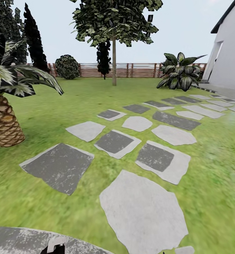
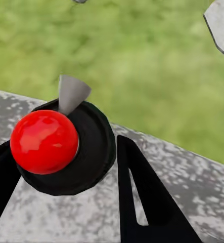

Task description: In the garden, pick up the pesticide atomizer on the floor and spray pesticide onto both trees until each tree trunk is fully covered.

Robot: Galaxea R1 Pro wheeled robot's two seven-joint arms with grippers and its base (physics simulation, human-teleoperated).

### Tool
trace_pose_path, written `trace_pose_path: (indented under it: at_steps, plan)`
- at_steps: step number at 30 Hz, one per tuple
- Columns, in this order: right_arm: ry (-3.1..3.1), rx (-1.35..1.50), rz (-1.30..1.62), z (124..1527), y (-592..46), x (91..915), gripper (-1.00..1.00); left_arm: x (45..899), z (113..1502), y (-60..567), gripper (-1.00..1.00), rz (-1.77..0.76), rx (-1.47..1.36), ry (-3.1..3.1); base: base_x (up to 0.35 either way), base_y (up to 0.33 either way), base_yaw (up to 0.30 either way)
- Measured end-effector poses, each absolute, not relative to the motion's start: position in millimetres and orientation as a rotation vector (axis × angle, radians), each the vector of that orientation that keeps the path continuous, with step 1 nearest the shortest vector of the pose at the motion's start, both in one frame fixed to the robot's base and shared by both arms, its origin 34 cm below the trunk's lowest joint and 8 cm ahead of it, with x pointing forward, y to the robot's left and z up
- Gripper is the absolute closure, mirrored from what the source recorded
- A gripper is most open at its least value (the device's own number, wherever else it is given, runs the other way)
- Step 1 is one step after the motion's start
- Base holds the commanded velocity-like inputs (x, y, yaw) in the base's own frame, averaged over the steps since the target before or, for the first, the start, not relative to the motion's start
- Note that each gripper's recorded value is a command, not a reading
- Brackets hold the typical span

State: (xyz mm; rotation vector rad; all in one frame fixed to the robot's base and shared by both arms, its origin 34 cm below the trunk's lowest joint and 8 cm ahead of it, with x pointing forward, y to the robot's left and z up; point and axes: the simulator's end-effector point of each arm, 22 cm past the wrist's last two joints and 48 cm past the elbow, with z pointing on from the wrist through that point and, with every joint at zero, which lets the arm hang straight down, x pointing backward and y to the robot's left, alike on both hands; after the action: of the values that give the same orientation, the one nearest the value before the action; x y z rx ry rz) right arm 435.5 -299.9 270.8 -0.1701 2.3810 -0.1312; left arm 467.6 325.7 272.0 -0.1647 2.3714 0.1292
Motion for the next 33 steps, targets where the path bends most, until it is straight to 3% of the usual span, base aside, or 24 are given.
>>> trace_pose_path:
  at_steps: [33]
  plan:
    - [2.381, -0.171, -0.131, 270.8, -299.9, 435.5, -1.0, 467.9, 272.1, 325.4, 1.0, 0.127, -0.164, 2.371, 0.339, 0.0, 0.0]
